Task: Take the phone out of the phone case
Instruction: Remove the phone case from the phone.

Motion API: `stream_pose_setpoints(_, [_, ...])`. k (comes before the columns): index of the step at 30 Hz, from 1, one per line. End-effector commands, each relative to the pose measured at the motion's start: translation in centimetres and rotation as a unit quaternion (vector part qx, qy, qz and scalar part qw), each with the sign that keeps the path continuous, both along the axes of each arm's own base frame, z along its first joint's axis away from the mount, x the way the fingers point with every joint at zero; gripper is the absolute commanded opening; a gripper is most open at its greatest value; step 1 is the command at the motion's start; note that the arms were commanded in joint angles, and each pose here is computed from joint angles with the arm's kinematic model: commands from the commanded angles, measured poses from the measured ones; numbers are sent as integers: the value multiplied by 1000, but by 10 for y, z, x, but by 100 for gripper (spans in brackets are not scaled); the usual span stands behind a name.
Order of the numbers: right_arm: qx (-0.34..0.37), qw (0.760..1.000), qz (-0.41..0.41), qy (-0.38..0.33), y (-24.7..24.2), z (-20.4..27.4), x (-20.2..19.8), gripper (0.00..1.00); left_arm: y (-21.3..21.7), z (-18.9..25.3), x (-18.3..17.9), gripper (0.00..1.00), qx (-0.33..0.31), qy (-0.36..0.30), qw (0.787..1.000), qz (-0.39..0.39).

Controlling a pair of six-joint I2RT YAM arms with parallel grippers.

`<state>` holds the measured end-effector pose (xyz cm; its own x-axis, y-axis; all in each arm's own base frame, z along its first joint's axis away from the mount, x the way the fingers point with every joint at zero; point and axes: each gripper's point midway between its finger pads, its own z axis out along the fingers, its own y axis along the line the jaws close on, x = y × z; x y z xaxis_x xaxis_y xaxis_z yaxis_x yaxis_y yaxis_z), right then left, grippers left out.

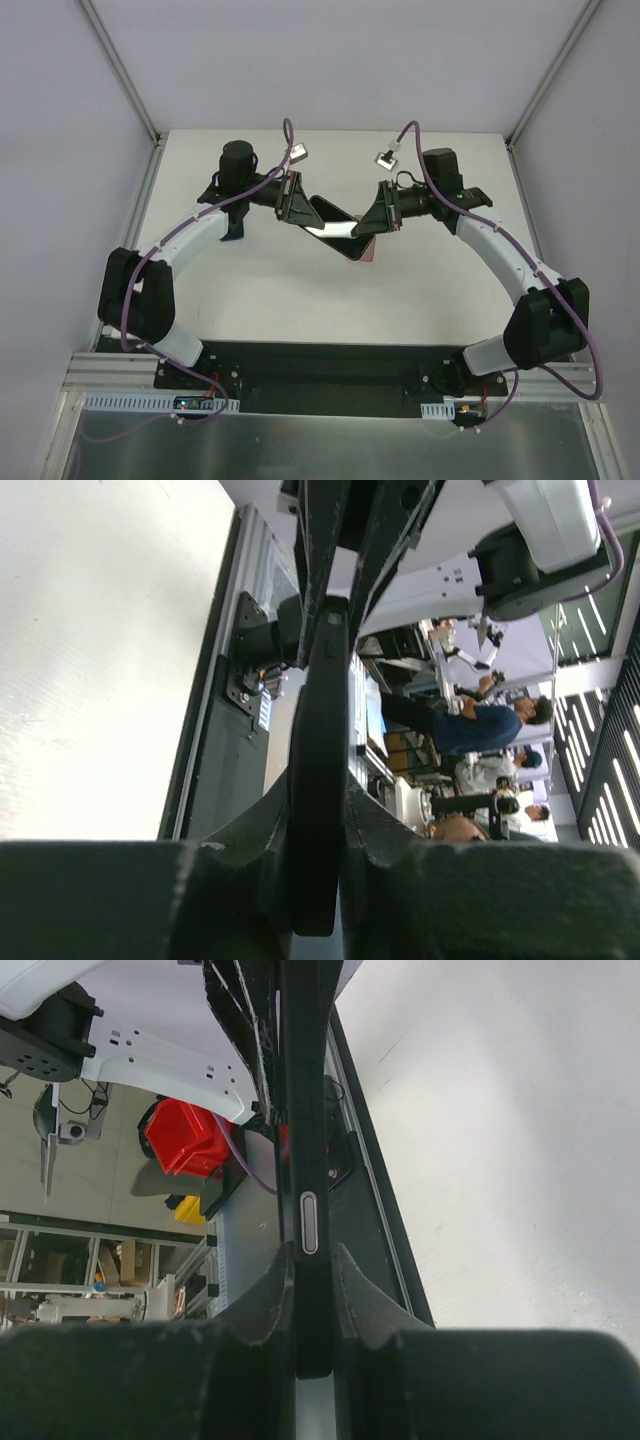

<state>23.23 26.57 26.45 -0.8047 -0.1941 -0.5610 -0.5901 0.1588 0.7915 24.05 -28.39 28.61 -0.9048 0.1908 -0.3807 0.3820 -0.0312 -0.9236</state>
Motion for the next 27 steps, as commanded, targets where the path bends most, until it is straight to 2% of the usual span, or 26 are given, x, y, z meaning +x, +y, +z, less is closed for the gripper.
stream_pose_setpoints(1, [3, 996, -84, -34, 6, 9, 32, 1, -4, 27, 2, 31, -8, -27, 999, 17])
stream_pose_setpoints(2, [8, 995, -98, -25, 4, 3, 30, 1, -5, 27, 3, 44, -7, -28, 999, 23])
stream_pose_setpoints(3, [19, 992, -120, -25, 5, 6, 35, 2, -5, 28, 7, 68, -6, -31, 999, 36])
stream_pose_setpoints(5, [59, 986, -153, -34, 7, 26, 41, 1, -5, 31, 11, 84, -5, -34, 998, 51])
stream_pose_setpoints(7, [72, 976, -201, -38, 4, 25, 51, 1, -5, 33, 18, 94, -3, -38, 996, 80])
stream_pose_setpoints(11, [119, 952, -282, -25, -7, 45, 58, 1, 4, 34, 34, 98, 0, -34, 989, 147])
stream_pose_setpoints(15, [164, 919, -357, -23, -20, 56, 69, 2, 14, 20, 42, 98, 2, -2, 977, 213])
stream_pose_setpoints(18, [199, 903, -380, -12, -22, 64, 69, 1, 14, 9, 47, 99, -7, 27, 971, 236])
stream_pose_setpoints(22, [236, 895, -377, 7, -13, 71, 67, 2, 8, 5, 49, 99, -39, 66, 969, 233])
stream_pose_setpoints(27, [268, 888, -373, 29, -1, 76, 68, 2, -2, 8, 63, 98, -68, 62, 968, 235])
